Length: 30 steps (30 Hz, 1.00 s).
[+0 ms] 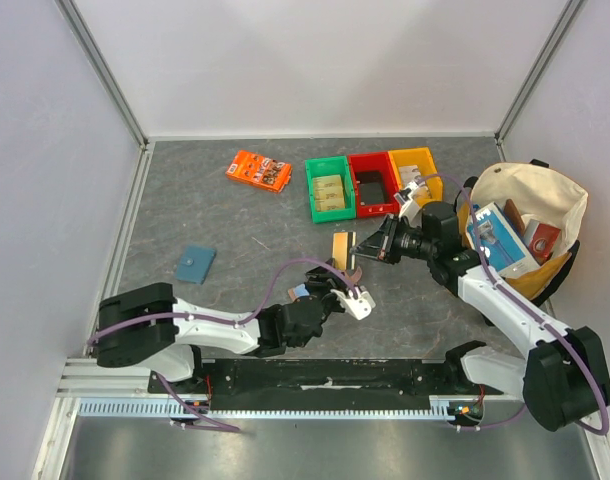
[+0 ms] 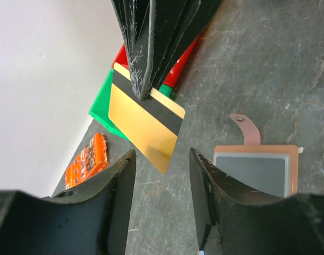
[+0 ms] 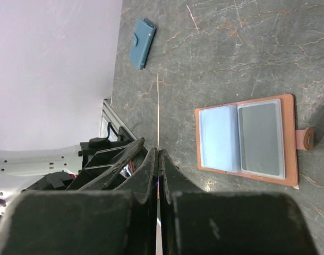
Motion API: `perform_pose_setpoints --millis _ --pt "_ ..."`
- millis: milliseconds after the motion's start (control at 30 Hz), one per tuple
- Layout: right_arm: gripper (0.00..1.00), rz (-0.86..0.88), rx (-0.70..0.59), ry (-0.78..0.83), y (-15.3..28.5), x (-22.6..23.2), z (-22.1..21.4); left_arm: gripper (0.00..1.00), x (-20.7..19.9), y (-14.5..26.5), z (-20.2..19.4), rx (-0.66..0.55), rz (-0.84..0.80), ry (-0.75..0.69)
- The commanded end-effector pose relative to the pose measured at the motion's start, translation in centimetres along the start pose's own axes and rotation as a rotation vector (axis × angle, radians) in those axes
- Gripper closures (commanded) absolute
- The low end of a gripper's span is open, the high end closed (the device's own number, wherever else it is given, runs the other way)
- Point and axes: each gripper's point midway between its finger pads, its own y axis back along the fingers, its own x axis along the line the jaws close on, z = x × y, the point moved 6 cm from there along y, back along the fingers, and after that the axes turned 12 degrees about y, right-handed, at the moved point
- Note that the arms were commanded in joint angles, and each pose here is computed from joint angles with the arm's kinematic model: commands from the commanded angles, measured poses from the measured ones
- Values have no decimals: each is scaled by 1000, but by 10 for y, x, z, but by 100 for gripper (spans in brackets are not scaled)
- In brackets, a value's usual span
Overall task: Take the credit cards out of the card holder
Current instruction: Place the credit card in the storage box.
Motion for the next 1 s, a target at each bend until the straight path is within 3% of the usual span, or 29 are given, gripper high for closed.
perform_pose_setpoints --millis 0,300,533,733,967 --pt "100 47 -37 10 6 12 5 52 9 -10 28 -85 105 22" --pt "99 41 -81 42 7 15 15 98 15 -11 33 -93 190 33" --pt "75 40 -163 155 9 25 37 98 18 -1 25 -54 160 144" --pt "46 62 -214 253 12 38 54 98 24 7 20 -18 97 313" --pt "37 97 -249 406 20 50 63 98 54 21 3 -5 13 685"
